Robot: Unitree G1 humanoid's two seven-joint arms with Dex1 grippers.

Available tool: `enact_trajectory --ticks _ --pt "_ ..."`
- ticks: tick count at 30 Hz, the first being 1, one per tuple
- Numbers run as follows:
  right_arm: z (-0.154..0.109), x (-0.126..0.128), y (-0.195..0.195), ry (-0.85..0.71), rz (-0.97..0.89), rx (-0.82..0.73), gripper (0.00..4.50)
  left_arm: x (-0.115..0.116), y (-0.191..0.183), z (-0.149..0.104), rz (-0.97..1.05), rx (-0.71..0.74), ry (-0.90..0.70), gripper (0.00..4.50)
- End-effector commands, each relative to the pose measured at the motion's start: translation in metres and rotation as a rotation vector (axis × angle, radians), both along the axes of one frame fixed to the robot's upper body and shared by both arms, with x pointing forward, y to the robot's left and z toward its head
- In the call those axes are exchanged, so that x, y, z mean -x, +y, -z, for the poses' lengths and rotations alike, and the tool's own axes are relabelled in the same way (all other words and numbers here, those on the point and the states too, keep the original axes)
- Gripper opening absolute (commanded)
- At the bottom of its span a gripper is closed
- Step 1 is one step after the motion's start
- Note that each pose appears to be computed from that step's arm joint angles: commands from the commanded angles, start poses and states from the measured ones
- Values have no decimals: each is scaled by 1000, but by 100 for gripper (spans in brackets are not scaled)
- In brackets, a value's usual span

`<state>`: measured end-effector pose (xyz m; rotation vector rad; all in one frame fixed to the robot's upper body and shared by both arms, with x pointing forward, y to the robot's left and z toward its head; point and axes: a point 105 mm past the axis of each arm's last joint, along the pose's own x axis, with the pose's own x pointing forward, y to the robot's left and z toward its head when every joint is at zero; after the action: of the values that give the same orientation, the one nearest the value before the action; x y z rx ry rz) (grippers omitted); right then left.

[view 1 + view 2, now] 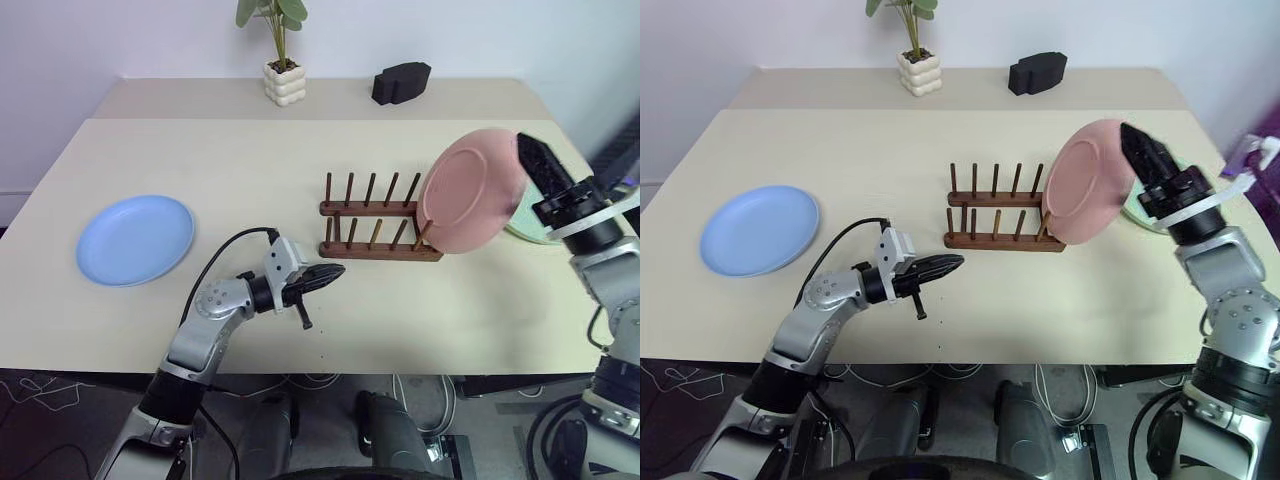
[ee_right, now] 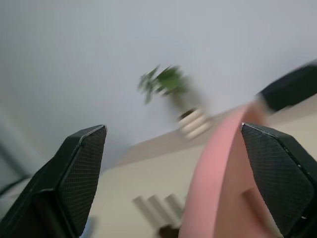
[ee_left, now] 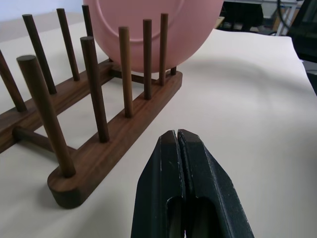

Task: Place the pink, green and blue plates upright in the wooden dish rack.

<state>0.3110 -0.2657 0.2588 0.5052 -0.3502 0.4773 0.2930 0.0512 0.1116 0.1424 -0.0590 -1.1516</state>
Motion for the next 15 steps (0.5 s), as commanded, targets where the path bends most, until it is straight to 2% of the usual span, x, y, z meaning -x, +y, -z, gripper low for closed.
enact_trajectory --ticks 1,6,15 --pt "-23 14 -4 -82 50 167 444 2 3 -15 -3 27 -49 0" --pt "-30 25 9 -90 -2 381 444 1 9 -17 -12 24 -54 0" --pt "-17 18 -7 -36 57 481 444 3 9 -21 -22 24 -62 0"
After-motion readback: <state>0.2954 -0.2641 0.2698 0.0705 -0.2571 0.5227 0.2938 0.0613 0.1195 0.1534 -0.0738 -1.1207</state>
